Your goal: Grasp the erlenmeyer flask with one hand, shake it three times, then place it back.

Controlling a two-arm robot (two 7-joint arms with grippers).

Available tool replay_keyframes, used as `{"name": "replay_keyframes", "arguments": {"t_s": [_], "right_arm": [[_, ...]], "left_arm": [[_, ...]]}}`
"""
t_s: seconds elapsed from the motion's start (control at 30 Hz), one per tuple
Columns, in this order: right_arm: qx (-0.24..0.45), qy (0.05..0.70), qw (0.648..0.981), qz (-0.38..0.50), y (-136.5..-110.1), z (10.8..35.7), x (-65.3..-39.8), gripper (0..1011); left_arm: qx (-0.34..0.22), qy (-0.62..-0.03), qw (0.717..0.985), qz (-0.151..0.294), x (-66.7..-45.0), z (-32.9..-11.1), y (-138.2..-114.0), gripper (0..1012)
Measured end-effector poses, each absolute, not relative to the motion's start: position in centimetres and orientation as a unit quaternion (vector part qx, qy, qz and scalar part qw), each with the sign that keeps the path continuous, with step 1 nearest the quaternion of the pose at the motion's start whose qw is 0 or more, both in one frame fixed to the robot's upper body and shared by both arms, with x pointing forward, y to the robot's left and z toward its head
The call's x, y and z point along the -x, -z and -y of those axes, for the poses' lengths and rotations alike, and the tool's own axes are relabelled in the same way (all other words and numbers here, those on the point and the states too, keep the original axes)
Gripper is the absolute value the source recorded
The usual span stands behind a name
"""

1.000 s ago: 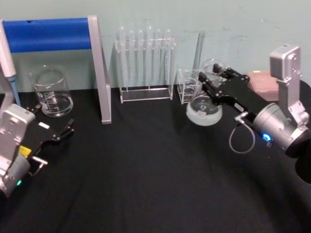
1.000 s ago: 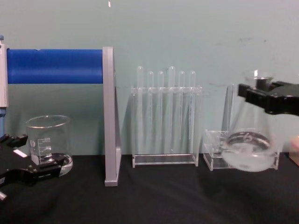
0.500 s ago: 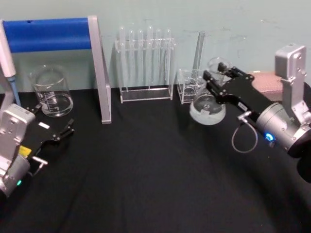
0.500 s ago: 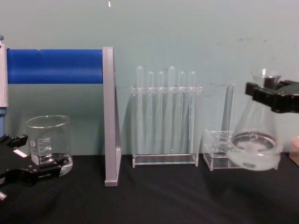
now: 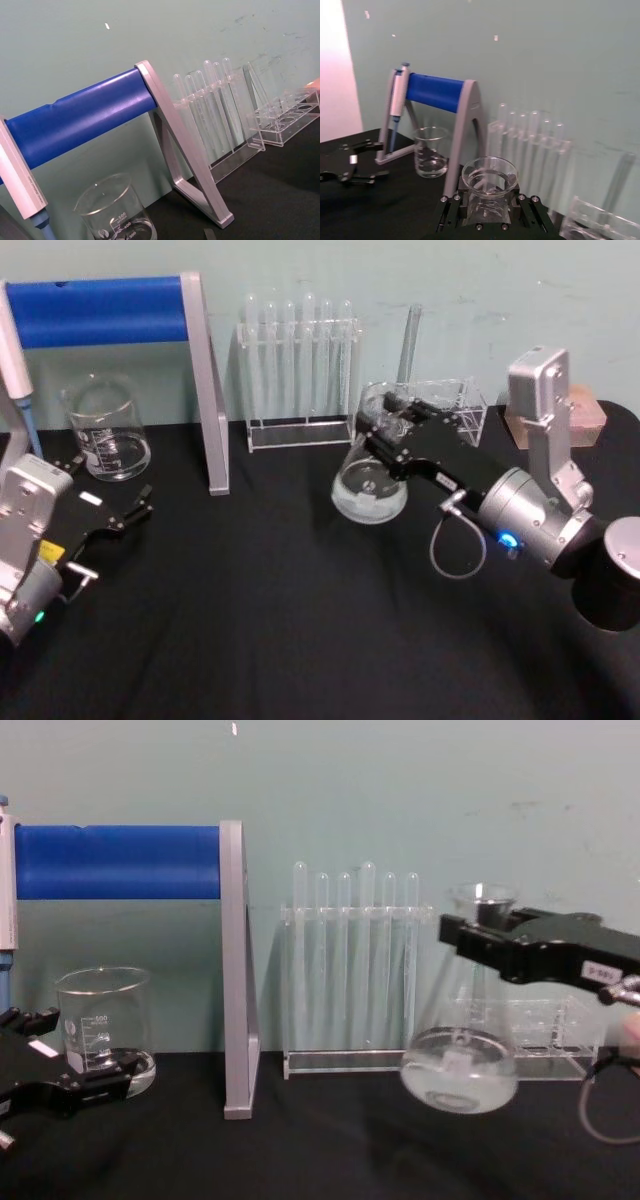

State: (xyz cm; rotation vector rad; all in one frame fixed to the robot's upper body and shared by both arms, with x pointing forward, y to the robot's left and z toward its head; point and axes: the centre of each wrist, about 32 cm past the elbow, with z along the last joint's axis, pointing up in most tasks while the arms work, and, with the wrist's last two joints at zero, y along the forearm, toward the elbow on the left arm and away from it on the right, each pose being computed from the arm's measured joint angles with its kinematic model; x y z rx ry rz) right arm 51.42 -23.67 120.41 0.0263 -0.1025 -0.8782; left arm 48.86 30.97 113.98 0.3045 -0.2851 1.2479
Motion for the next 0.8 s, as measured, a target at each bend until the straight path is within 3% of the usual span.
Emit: {"name": "replay_keyframes", "arguments": {"t_s": [0.8], "right_arm": [[0.005, 0.398, 0.917, 0.017, -117.9, 22.2, -51.3, 456]], "left_arm": [[-0.141, -0.58, 0.791, 0.132, -48.9, -31.0, -114.0, 1001]]}}
